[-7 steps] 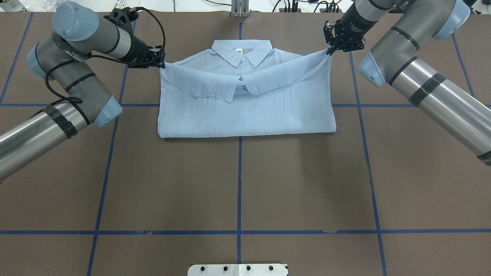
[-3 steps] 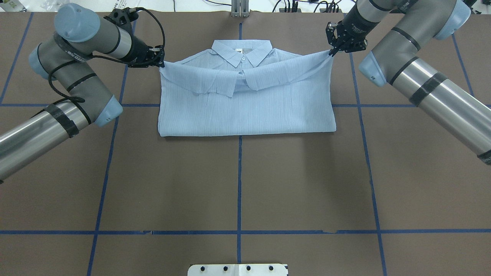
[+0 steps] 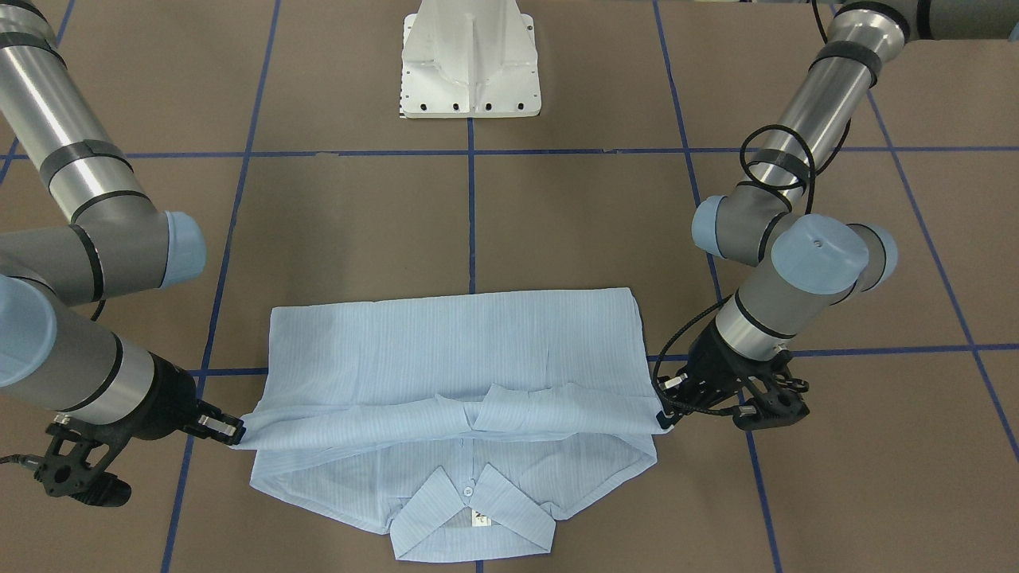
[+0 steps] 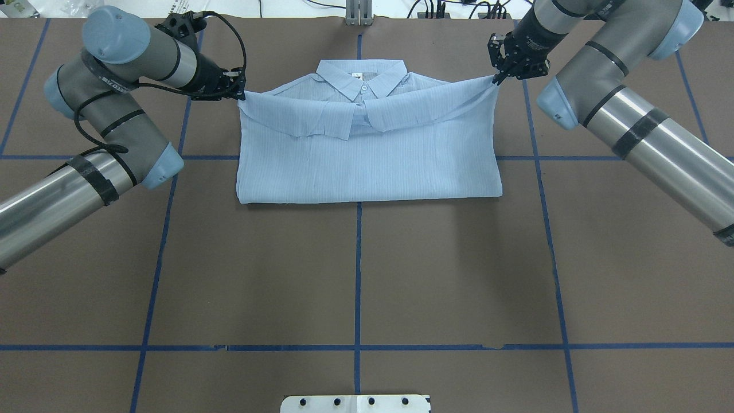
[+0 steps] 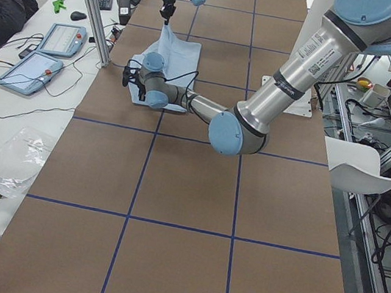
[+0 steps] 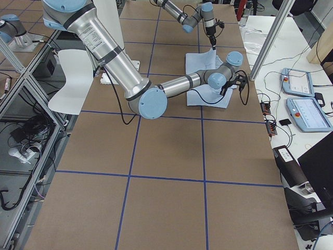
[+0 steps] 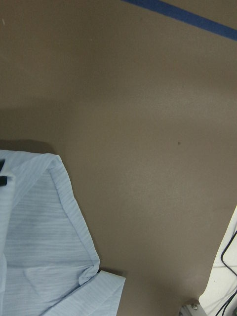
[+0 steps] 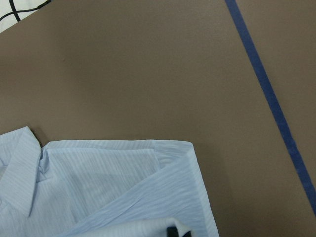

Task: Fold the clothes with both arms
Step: 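Lay the hem down beside the collar and open both grippers, then lower the right gripper to the folded shirt's near side edge and grasp it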

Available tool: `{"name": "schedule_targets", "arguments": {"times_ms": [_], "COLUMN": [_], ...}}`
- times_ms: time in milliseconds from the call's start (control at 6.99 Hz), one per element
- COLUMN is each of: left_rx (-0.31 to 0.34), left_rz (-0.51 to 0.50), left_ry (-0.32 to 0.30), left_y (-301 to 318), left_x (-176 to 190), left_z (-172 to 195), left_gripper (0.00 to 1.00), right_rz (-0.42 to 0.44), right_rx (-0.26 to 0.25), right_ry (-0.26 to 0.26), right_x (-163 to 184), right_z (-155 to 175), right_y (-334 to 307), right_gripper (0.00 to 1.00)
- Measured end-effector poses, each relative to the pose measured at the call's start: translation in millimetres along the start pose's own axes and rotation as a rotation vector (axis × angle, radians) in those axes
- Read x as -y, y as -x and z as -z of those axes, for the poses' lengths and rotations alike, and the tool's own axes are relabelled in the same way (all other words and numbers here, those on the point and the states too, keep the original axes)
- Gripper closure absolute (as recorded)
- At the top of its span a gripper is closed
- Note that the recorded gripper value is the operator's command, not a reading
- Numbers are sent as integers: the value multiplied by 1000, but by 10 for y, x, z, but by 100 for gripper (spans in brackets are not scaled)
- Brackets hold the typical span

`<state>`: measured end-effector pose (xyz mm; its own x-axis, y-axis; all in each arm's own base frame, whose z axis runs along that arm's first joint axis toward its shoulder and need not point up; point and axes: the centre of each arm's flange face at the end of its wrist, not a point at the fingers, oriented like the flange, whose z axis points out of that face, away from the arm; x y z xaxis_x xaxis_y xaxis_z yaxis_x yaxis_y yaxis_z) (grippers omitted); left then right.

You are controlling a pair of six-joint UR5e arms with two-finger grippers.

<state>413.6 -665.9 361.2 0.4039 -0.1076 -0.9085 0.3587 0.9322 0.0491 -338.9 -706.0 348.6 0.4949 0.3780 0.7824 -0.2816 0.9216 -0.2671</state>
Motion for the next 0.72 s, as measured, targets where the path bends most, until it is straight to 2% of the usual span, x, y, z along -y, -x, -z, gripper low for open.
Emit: {"name": "schedule_targets", "arguments": {"times_ms": [143,286,429,715], "left_rx": [-3,-5,-6,-3], "left_rz": [-2,-4,-2,6], "left_ry": [-1,-2,-2,-4], "left_y": [-21,-31,-39,-48], "left_x": [2,3,4,21], "left_z": [7,12,15,21], "left_gripper": [97,45,1,1], "right_rz": [2,4,5,5], "right_rx": [2,4,3,1], "right_ry": [-1,0,-4,-11], "right_x": [-3,-12,-13,-10], "right_z": [7,9,9,8], "right_y": [15,36,46,48], "right_gripper": [58,1,0,0]}}
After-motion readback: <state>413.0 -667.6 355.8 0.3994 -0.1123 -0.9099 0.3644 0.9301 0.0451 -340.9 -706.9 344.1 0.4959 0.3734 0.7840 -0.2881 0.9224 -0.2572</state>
